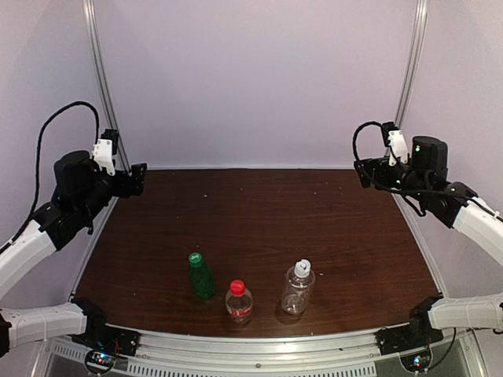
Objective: Unscrew the bottle caps
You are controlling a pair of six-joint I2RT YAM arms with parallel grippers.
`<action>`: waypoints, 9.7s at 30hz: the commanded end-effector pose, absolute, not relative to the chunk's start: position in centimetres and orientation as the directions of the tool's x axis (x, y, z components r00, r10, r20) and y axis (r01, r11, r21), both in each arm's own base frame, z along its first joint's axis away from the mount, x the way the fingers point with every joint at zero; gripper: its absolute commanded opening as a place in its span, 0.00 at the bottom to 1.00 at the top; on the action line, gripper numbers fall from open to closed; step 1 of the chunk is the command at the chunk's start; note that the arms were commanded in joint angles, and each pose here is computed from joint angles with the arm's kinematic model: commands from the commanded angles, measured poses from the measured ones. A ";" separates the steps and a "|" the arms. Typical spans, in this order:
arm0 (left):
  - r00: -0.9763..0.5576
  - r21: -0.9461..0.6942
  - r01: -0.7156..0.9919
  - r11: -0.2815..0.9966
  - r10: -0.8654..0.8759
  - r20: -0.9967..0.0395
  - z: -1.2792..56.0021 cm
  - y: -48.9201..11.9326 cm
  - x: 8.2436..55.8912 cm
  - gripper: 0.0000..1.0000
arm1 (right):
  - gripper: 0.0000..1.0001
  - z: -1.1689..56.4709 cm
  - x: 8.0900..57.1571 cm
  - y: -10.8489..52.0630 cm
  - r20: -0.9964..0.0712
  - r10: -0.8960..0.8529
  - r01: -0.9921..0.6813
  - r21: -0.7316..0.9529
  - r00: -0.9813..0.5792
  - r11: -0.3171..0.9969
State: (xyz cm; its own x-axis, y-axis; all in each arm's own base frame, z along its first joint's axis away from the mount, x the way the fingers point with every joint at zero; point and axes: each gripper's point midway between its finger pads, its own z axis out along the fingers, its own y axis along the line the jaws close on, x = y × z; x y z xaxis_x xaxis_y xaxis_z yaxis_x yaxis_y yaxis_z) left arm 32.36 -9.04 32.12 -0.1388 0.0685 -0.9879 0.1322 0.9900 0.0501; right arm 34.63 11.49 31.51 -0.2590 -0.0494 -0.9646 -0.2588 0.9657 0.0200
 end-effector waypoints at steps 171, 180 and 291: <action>-0.229 -0.228 0.973 0.023 0.027 -0.973 43.2 -38.8 24.1 0.76 | 0.45 34.1 22.6 37.1 -0.951 -0.173 -0.956 0.275 -0.256 -0.102; -0.249 -0.249 0.968 0.000 0.022 -0.968 42.7 -39.5 24.4 0.63 | 0.44 34.9 22.5 37.2 -0.955 -0.137 -0.953 0.279 -0.262 -0.122; -0.424 -0.437 0.827 0.353 -0.118 -0.898 40.6 -38.3 30.8 0.03 | 0.48 32.1 31.5 36.2 -0.958 -0.158 -0.899 0.157 -0.239 0.408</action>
State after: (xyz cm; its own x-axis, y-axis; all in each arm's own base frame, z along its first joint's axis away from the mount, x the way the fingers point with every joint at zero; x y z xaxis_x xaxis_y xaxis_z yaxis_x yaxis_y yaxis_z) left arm 27.53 -39.29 40.10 -0.3241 0.0058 -0.9460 0.9347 0.1565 -0.3193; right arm 26.98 38.24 31.85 -0.2545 -0.1768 -0.9508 -0.9631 0.1353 0.2326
